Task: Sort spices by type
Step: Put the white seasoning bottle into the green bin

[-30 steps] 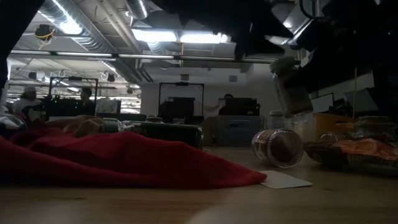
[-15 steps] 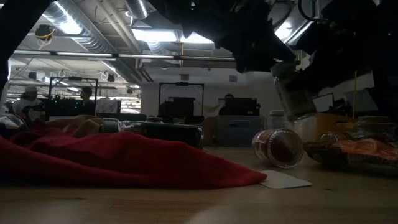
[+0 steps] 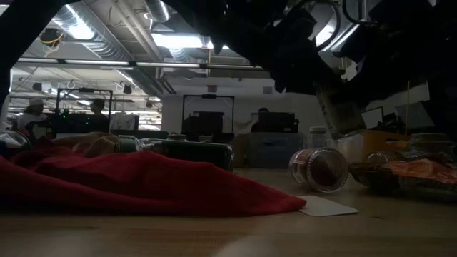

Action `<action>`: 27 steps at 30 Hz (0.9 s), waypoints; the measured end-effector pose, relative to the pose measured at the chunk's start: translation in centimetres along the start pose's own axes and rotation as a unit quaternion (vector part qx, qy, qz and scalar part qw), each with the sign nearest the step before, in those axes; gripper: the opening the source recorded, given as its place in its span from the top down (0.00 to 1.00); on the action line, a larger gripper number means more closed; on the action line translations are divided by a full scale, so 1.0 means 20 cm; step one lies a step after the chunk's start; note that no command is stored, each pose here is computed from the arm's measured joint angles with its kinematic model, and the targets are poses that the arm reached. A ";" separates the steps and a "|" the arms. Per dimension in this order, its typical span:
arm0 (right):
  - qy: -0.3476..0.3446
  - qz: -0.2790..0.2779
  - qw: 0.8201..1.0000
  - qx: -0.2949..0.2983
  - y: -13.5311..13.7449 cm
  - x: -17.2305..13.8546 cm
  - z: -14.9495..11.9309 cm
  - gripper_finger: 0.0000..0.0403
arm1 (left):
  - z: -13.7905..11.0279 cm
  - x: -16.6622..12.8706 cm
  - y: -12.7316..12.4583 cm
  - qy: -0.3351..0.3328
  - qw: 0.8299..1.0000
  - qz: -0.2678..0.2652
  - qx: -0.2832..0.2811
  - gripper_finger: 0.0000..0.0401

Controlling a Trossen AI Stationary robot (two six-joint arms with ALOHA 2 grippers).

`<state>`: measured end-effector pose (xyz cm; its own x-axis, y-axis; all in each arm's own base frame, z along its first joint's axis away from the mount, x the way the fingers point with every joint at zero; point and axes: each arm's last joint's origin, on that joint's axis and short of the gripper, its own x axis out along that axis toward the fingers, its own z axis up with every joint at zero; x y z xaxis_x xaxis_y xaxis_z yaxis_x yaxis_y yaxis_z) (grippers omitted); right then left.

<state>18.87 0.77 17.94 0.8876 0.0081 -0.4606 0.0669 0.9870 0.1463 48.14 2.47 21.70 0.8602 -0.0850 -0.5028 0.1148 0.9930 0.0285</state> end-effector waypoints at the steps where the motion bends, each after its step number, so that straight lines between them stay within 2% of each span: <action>1: -0.001 0.000 1.000 0.000 0.00 0.00 0.00 0.47 | 0.00 0.00 0.00 0.001 1.000 0.000 0.001 0.46; 4: 0.000 -0.002 1.000 -0.005 0.00 0.00 0.00 0.47 | -0.01 0.00 0.00 0.005 1.000 -0.002 0.004 0.54; 23: -0.007 -0.009 1.000 0.015 0.00 0.00 0.01 0.47 | -0.01 -0.03 0.13 -0.001 1.000 -0.021 -0.007 0.54; 27: -0.008 -0.012 1.000 0.022 0.00 0.00 0.01 0.42 | -0.02 -0.04 0.15 -0.001 0.999 -0.039 -0.008 0.54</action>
<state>18.92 0.68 18.07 0.8925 -0.0193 -0.4507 0.1092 0.9786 0.1743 47.64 5.53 21.83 0.8496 -0.1617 -0.5021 0.1726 0.9847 -0.0251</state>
